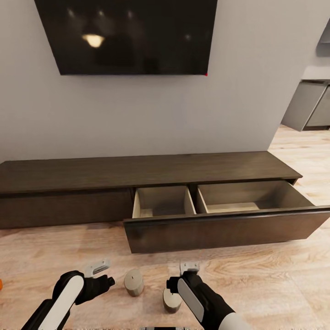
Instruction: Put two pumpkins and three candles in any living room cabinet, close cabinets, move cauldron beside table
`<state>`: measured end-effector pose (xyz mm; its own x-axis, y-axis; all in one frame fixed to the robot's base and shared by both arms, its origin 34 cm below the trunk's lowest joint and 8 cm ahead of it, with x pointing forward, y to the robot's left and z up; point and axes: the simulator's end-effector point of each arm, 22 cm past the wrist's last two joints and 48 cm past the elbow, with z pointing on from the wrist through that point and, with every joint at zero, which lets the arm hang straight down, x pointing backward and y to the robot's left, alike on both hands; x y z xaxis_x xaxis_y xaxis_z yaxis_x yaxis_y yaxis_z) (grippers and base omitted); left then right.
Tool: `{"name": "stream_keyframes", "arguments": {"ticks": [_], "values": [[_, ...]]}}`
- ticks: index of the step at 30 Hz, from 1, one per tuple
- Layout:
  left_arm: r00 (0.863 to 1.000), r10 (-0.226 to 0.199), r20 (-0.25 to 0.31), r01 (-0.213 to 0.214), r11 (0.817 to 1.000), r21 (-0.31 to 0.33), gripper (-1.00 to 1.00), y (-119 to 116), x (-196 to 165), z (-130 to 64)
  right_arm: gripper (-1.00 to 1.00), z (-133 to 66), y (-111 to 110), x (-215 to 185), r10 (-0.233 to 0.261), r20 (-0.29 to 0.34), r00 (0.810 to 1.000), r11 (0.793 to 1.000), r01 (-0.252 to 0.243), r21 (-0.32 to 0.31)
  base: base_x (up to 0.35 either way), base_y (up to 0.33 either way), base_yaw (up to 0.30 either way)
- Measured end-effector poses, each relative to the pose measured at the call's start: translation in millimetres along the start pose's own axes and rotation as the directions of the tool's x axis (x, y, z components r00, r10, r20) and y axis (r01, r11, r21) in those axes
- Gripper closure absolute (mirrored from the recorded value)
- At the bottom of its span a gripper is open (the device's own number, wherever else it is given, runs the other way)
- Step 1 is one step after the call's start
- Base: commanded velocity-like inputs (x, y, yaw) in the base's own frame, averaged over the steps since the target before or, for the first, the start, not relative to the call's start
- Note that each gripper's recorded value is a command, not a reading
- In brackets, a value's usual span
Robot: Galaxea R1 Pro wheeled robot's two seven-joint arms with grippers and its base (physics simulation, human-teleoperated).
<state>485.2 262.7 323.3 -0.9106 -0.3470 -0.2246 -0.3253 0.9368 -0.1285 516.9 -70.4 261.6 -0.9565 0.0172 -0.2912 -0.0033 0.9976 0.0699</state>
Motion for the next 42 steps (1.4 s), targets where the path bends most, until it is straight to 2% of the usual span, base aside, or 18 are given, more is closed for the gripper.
{"name": "stream_keyframes", "arguments": {"ticks": [7,13,17,19,21,26,28,34,37,42], "values": [[0.996,-0.085,-0.004,0.085,0.996,-0.023,-1.00,28.5,-9.8,5.6,-1.00,10.0,2.2,11.1,-0.018,-0.022,1.000,1.000,0.018,0.000,0.000,0.000,0.000],[0.992,-0.122,-0.018,0.121,0.992,-0.021,-1.00,40.7,-14.0,7.0,-1.00,22.1,-1.5,22.4,-0.010,-0.034,0.999,1.000,0.010,0.009,0.000,0.000,0.000],[0.983,-0.178,-0.039,0.177,0.984,-0.036,-1.00,70.2,-19.5,3.8,-1.00,29.2,-3.5,31.9,-0.012,-0.053,0.999,1.000,0.012,0.014,0.000,0.000,0.000],[0.977,-0.210,-0.037,0.209,0.978,-0.014,-1.00,79.4,-25.8,1.0,-1.00,32.1,-3.9,35.4,-0.011,-0.061,0.998,1.000,0.012,0.014,0.000,0.000,0.000],[0.971,-0.237,-0.027,0.238,0.970,0.042,-1.00,83.8,-36.8,-2.9,-1.00,34.9,-4.2,38.8,-0.011,-0.069,0.998,1.000,0.012,0.014,0.000,0.000,0.000],[0.973,-0.229,0.000,0.224,0.954,0.198,-1.00,77.5,-62.9,-15.4,-1.00,38.9,-4.6,43.8,-0.012,-0.081,0.997,1.000,0.014,0.015,0.000,0.000,0.000],[0.975,-0.224,0.002,0.217,0.948,0.231,-1.00,72.4,-66.0,-18.1,-1.00,38.9,-4.6,43.8,-0.013,-0.081,0.997,1.000,0.014,0.015,0.000,0.000,0.000],[0.985,-0.172,-0.022,0.172,0.950,0.259,-1.00,52.1,-55.9,-14.6,-1.00,38.9,-3.0,37.7,-0.001,-0.055,0.998,1.000,0.002,0.011,0.000,0.000,0.000],[0.987,-0.154,-0.035,0.158,0.950,0.270,-1.00,42.1,-49.7,-12.2,-1.00,38.5,6.7,27.9,0.015,-0.013,1.000,0.999,-0.015,-0.029,0.000,0.000,0.000],[0.987,-0.154,-0.049,0.161,0.943,0.290,-1.00,28.0,-43.0,-9.6,-1.00,36.4,24.1,25.9,-0.025,0.016,1.000,0.997,0.026,-0.076,0.000,0.000,0.082]]}}
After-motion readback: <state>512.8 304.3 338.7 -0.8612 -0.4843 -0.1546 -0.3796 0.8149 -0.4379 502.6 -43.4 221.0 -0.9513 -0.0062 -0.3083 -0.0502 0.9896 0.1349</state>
